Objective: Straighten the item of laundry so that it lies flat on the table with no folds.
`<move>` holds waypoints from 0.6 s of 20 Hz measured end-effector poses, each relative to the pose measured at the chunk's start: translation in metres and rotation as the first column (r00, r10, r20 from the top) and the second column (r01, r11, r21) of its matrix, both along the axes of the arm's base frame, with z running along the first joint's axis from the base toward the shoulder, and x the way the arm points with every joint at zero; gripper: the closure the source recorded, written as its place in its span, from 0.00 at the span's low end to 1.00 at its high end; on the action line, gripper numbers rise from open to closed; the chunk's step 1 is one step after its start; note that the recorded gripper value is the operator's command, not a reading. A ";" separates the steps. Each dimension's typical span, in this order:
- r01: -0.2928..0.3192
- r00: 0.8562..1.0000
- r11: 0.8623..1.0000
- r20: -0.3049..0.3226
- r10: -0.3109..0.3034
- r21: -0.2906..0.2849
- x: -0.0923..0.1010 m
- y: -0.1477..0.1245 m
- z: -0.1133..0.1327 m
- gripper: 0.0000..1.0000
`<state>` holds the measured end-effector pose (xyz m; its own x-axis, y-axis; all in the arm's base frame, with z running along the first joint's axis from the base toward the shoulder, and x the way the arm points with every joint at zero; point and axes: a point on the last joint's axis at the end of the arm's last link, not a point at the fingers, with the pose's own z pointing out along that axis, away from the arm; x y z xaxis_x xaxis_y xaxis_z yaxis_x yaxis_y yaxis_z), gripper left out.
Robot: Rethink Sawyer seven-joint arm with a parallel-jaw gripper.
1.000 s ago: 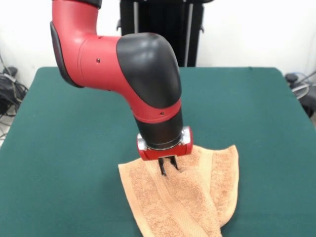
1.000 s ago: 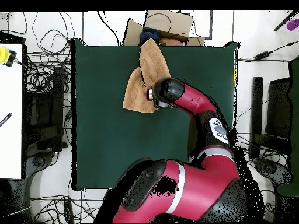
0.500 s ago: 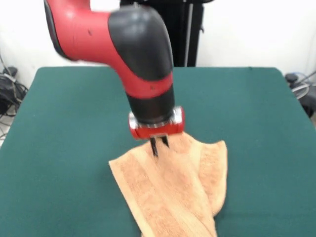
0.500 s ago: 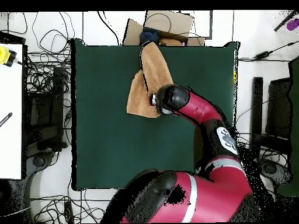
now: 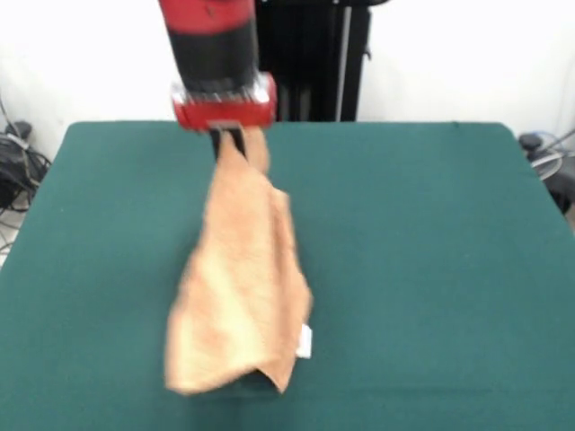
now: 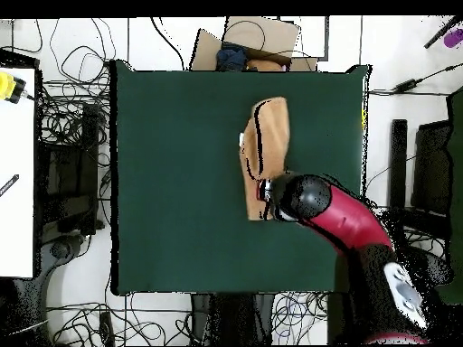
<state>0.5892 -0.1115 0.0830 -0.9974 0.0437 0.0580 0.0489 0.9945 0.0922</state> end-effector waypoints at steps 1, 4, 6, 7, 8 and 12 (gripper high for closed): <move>0.007 1.000 1.000 0.001 -0.007 -0.009 -0.006 -0.006 0.007 1.00; 0.037 0.999 0.999 0.002 -0.037 -0.029 -0.026 -0.025 0.026 1.00; 0.056 0.998 0.998 -0.002 -0.056 -0.032 -0.038 -0.035 0.033 1.00; 0.065 0.998 0.997 -0.005 -0.066 -0.033 -0.044 -0.039 0.034 1.00; 0.070 0.998 0.997 -0.009 -0.070 -0.034 -0.049 -0.042 0.035 1.00; 0.058 0.998 0.997 -0.035 -0.059 -0.044 -0.070 -0.041 0.036 1.00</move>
<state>0.5191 -0.1524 0.1189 -0.9903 0.1049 0.0911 0.1095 0.9929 0.0468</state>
